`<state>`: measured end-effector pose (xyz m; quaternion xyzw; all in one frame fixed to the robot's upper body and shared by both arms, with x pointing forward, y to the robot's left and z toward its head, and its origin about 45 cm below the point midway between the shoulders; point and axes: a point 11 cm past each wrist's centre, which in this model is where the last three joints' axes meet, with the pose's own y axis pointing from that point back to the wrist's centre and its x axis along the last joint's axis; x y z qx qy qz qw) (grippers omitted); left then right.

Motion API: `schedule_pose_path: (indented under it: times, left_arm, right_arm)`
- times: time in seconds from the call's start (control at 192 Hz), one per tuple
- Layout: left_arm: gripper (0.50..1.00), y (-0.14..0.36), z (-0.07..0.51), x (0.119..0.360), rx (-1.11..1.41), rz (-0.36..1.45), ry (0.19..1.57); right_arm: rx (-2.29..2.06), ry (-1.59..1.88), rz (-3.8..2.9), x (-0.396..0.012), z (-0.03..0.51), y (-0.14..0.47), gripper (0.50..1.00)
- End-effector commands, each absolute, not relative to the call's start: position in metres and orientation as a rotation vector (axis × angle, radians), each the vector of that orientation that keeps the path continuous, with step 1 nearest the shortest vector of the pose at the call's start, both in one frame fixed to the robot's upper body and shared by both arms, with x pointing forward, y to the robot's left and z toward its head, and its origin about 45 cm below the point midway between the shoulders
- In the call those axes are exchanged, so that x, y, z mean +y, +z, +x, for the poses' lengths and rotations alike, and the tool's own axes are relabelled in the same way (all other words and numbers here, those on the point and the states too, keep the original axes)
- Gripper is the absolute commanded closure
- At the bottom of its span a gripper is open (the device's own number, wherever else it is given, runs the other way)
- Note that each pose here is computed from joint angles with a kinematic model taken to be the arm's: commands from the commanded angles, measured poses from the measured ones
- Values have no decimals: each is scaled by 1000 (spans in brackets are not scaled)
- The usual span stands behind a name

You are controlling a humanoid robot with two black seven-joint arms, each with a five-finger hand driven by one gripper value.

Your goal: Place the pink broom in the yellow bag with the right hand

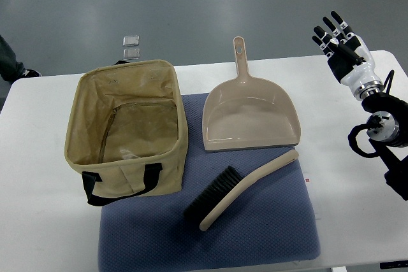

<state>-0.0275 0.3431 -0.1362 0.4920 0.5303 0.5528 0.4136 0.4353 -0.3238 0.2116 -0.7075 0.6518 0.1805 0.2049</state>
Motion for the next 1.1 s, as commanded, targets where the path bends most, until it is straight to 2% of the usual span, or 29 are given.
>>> schedule_pose_path:
  times: [0.0,1.096]
  left_arm:
    - [500,-136,-27,343,1334,1236,1390]
    - [500,-136,-27,343,1334,1236,1390]
  right_arm:
    - [1809,498,-1978,-325,436,213,572]
    - [1623,396,-2236,-306,430,221,572]
